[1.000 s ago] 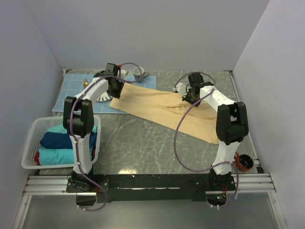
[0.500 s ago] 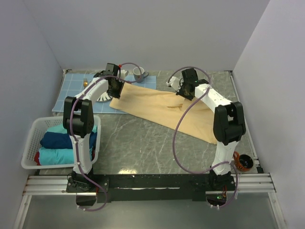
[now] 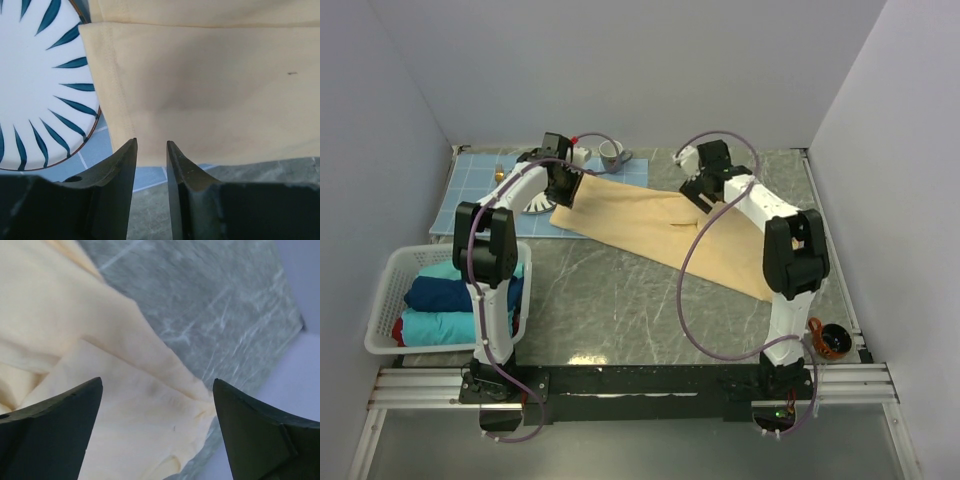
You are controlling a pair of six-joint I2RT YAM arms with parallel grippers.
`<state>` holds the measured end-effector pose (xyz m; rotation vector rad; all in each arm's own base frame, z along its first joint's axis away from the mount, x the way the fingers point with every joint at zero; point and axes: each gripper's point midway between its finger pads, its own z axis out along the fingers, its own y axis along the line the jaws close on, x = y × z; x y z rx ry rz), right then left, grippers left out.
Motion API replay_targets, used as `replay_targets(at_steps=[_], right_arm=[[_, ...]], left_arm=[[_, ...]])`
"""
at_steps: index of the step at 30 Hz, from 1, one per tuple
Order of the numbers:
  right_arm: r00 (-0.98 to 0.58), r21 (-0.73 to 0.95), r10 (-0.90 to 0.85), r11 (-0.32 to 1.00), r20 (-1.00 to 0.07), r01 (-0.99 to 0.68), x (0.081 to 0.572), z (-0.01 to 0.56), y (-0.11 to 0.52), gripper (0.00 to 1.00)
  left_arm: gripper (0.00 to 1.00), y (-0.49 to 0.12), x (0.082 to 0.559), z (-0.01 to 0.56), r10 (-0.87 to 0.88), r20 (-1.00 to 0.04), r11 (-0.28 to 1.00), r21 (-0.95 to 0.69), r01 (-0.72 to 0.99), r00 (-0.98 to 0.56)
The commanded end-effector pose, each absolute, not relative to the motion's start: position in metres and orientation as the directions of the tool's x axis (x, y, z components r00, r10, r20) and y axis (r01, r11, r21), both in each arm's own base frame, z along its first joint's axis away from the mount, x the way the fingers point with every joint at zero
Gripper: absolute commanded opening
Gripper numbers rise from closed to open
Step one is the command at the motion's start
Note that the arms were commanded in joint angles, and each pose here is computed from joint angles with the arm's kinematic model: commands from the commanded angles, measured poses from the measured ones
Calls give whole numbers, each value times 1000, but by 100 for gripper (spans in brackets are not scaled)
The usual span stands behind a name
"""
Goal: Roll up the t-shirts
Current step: Fold the T-shirt at the center of the board.
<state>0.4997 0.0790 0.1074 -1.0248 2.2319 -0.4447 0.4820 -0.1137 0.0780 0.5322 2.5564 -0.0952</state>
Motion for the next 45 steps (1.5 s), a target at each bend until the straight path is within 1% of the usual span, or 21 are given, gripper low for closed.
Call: replay_targets(at_steps=[1,2,3,4,5,7,10,16,20,23,26,29,30,32,34,35,37,39,42,43,45], right_arm=[[-619,-378,-449,891,-645,-251,499,183,33,100],[-639,-299,-353,934,-684,-196,497,189,30,100],[-650,-212,-295,956,-701,-205,495,188,31,100],[-700,-125,-244,968,-671,-217,485,177,30,100],[-718,-45,-150,985,-679,-164,486,182,16,100],[-742,30,-131,979,-657,-199,475,178,24,100],[-758,-3,-177,974,-628,-225,458,170,19,100],[-788,26,-153,978,-597,-209,445,168,8,100],[-794,36,-146,978,-591,-206,440,166,8,100],[-799,43,-141,978,-585,-204,435,163,8,100],[-808,41,-138,980,-573,-197,430,159,6,100],[-821,45,-102,987,-562,-154,424,159,-2,100],[-823,38,-94,990,-560,-139,422,159,-6,100],[-851,-25,-104,994,-515,-106,416,149,-21,100],[-897,-71,-122,992,-424,-101,409,134,-33,100],[-908,-79,-135,990,-396,-113,407,129,-37,97],[-932,-83,-103,993,-348,-79,405,118,-55,96],[-944,-95,-96,993,-315,-70,403,107,-67,95],[-971,-130,-128,986,-201,-103,392,82,-76,91],[-975,-131,-132,985,-177,-109,391,79,-77,85],[-980,-134,-164,980,-112,-148,390,60,-81,77]], left_arm=[[38,-124,466,140,526,-602,785,72,616,-600],[39,-125,459,140,566,-595,748,81,659,-570],[41,-126,452,139,600,-587,715,88,694,-543],[41,-124,445,135,656,-569,662,117,740,-496],[41,-122,439,130,687,-544,632,119,766,-482],[42,-119,434,122,758,-502,551,150,821,-417],[43,-109,432,110,832,-436,460,199,865,-342],[44,-106,439,88,909,-376,296,278,914,-180],[44,-100,450,78,940,-327,216,347,913,-99],[43,-98,454,68,953,-294,174,353,919,-68],[40,-100,455,58,955,-291,160,334,929,-60],[35,-104,452,49,957,-286,140,309,941,-48],[32,-104,450,46,957,-287,134,299,945,-45],[28,-107,445,39,959,-281,117,273,955,-36],[24,-106,437,29,963,-267,100,250,963,-31],[20,-106,435,26,965,-261,97,246,964,-30],[13,-105,431,21,966,-256,95,233,968,-33],[1,-104,427,19,967,-250,95,214,972,-39],[1,-105,424,21,964,-257,114,184,976,-64],[1,-104,415,21,964,-252,122,144,982,-83],[1,-109,412,31,957,-276,124,130,984,-84]])
